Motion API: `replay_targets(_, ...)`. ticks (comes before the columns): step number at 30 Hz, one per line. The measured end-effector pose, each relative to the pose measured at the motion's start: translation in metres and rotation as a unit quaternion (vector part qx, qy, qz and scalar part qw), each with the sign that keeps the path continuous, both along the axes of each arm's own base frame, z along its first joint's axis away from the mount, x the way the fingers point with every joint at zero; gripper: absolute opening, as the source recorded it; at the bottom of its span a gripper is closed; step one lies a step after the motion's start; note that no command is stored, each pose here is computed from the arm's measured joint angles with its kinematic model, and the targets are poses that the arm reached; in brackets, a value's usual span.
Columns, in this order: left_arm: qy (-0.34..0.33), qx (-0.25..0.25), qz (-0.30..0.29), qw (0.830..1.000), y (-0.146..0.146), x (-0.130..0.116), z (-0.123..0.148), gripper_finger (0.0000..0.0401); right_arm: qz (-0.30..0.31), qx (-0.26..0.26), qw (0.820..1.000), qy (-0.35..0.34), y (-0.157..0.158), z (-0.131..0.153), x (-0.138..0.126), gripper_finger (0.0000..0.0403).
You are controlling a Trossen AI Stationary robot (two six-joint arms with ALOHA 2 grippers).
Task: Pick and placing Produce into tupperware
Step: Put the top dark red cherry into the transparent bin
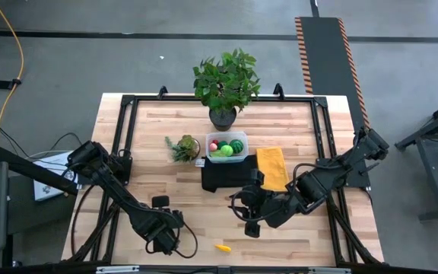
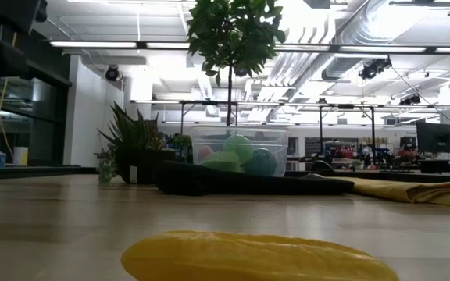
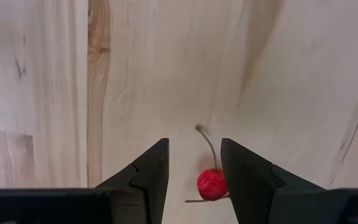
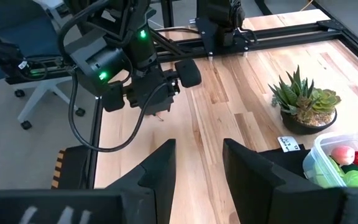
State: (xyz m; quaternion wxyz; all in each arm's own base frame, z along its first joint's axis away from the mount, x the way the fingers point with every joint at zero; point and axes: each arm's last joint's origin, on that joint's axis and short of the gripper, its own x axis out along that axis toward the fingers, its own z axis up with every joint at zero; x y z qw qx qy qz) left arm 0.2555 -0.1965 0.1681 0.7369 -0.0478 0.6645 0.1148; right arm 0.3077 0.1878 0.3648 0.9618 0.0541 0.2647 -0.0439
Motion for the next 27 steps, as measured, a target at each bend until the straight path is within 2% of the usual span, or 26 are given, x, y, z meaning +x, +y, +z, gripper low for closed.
replay_targets(8, -0.001, -0.011, 0.010, 1.000, -0.0014, 0.0004, 0.0001, 0.0133, 0.000, 0.000, 1.000, 0.000, 0.0000, 0.0000, 0.0000, 0.0124)
replay_targets(13, 0.000, -0.009, -0.049, 0.999, -0.0073, -0.0031, 0.0002, 0.0133, 0.000, 0.000, 1.000, -0.001, 0.0000, 0.0001, 0.0001, 0.0124)
replay_targets(27, -0.004, -0.019, 0.032, 0.999, -0.0070, -0.0025, -0.0008, 0.0133, -0.001, 0.000, 1.000, -0.001, 0.0001, 0.0001, 0.0001, 0.0124)
